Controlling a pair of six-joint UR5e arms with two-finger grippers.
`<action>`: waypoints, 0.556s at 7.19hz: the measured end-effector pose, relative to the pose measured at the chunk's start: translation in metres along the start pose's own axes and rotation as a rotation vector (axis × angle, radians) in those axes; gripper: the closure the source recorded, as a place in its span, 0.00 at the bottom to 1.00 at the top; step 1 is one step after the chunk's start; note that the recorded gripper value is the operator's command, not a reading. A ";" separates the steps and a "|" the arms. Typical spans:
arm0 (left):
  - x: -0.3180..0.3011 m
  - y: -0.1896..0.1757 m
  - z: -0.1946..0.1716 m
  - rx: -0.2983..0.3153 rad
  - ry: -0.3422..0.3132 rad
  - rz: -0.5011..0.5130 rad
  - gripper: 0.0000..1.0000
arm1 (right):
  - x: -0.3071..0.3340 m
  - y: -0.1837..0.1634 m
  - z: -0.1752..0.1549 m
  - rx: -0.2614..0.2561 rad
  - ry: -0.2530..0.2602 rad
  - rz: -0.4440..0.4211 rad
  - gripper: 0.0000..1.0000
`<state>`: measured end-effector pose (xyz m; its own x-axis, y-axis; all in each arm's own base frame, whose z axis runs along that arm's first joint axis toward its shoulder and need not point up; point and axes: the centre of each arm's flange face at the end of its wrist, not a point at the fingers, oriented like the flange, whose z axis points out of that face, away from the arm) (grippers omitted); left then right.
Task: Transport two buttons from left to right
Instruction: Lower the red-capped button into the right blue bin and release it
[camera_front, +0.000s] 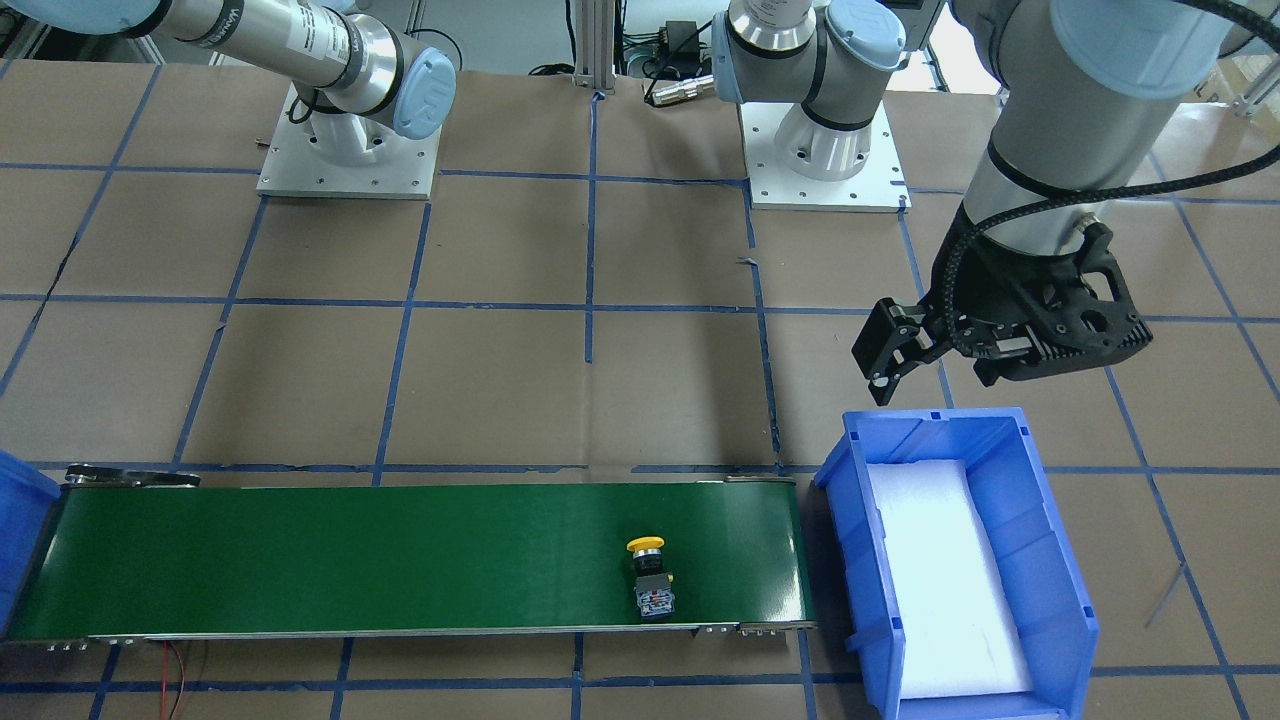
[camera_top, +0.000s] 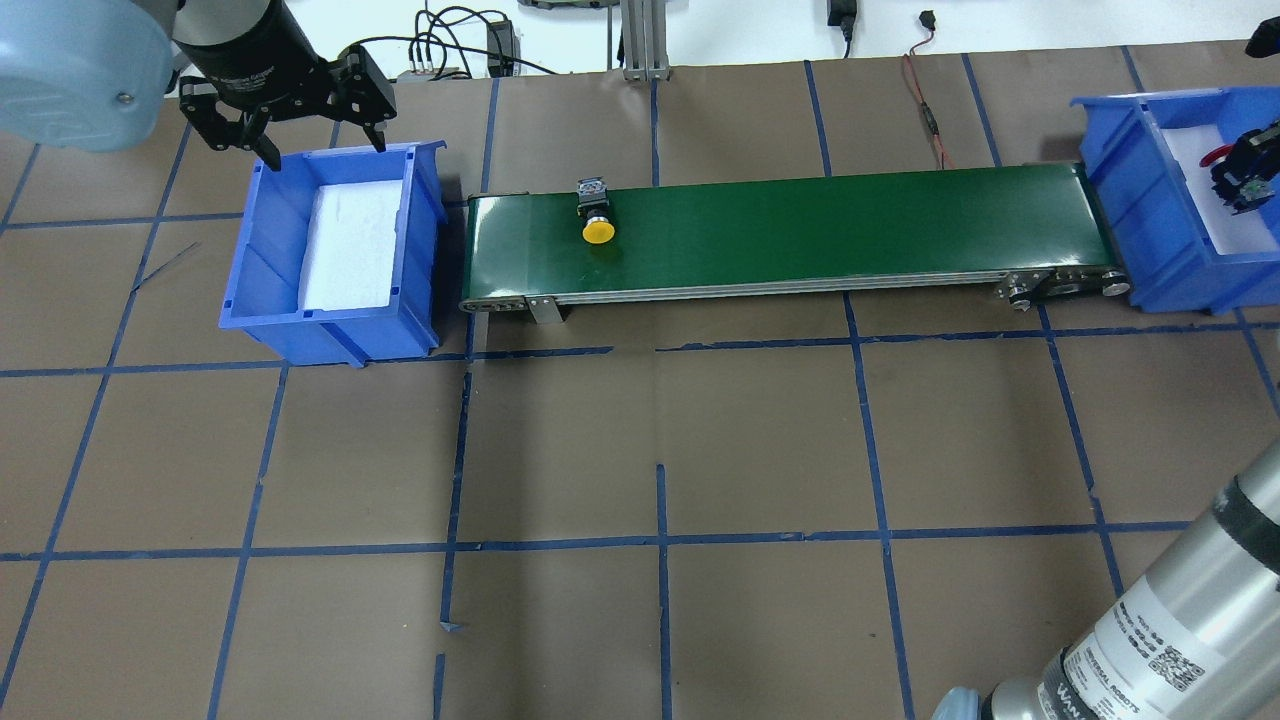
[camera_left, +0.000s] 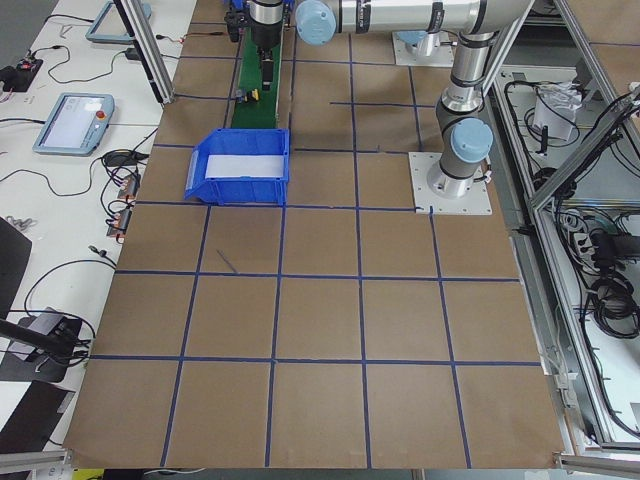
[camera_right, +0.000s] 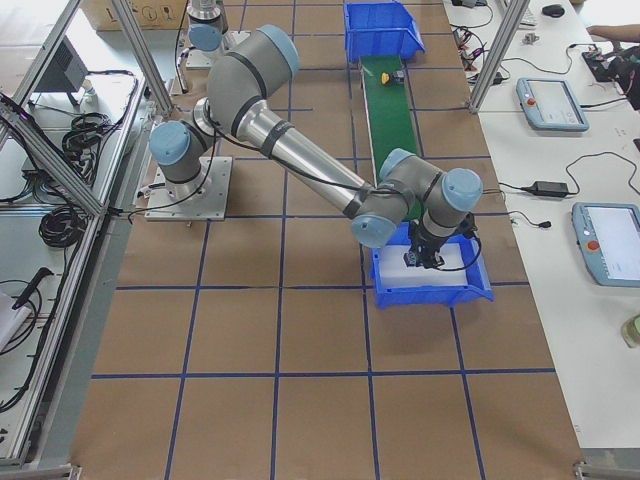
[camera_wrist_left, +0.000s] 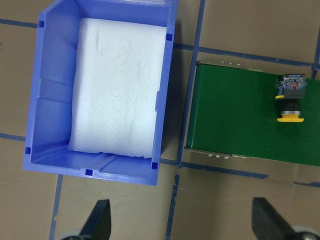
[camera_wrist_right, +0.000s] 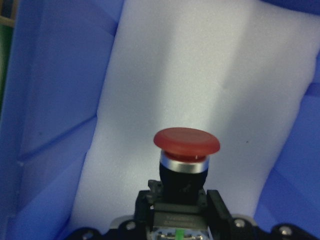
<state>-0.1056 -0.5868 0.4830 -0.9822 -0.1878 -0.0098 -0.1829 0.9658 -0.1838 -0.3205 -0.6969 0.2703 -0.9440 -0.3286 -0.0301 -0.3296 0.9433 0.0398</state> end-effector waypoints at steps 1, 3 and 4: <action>0.001 -0.003 -0.005 0.034 0.013 0.000 0.00 | 0.002 -0.003 0.013 -0.003 -0.007 0.000 0.94; 0.001 0.008 -0.006 -0.001 0.013 0.004 0.00 | 0.007 -0.008 0.030 0.000 -0.004 -0.001 0.74; 0.000 0.019 -0.015 -0.013 0.011 0.006 0.00 | 0.007 -0.008 0.034 0.000 -0.004 -0.001 0.04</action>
<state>-0.1093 -0.5658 0.4939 -0.9836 -0.1803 -0.0004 -0.1776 0.9692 -0.1709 -0.3243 -0.7057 0.2362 -0.9435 -0.3295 -0.0338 -0.3307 0.9429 0.0394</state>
